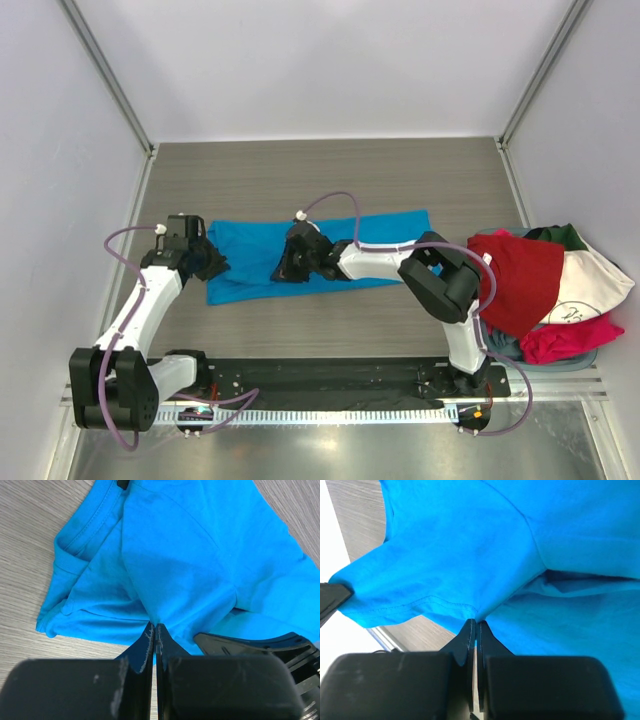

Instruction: Fold and stack the t-shirts

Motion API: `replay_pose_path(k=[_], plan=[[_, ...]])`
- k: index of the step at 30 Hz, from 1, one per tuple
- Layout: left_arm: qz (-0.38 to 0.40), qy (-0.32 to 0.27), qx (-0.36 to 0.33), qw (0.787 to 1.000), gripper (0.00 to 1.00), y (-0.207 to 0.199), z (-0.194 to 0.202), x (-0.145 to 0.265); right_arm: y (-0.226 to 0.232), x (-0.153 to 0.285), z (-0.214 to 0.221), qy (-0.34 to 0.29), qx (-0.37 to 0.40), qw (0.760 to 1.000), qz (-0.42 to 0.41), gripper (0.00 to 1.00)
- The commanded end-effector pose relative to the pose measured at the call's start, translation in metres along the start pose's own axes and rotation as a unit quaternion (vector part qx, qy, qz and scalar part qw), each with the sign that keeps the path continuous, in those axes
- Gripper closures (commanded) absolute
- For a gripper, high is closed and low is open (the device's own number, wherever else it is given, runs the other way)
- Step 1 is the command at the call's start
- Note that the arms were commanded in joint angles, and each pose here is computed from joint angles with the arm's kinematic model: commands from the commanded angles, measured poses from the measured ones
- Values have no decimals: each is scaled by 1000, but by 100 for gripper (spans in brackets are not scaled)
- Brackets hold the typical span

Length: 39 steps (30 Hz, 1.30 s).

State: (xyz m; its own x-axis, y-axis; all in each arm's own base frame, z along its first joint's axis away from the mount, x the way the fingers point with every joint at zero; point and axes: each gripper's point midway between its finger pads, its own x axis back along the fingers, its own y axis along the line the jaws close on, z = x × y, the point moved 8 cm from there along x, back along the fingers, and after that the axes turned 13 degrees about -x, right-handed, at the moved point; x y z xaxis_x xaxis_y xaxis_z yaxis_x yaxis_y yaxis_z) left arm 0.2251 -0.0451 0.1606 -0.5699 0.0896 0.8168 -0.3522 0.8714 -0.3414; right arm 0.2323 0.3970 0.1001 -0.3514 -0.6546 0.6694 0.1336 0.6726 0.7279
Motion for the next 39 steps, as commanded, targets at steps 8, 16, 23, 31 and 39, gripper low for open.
replay_pose_path(k=[8, 16, 23, 31, 39], plan=[[1, -19, -7, 1000, 100, 2, -2, 3, 24, 41, -16, 64, -10, 996, -65, 99], [-4, -11, -7, 1000, 100, 8, 7, 0, 16, 45, -20, 104, -15, 994, -39, 96], [-9, 11, 1, 1000, 100, 16, 26, -7, 6, 46, -19, 116, -12, 993, -22, 93], [-21, 34, 3, 999, 100, 21, 45, -14, 2, 44, -27, 128, -6, 992, -11, 90], [-24, 11, 7, 1000, 83, 23, 48, -7, -13, 36, -27, 128, 2, 992, 16, 75]])
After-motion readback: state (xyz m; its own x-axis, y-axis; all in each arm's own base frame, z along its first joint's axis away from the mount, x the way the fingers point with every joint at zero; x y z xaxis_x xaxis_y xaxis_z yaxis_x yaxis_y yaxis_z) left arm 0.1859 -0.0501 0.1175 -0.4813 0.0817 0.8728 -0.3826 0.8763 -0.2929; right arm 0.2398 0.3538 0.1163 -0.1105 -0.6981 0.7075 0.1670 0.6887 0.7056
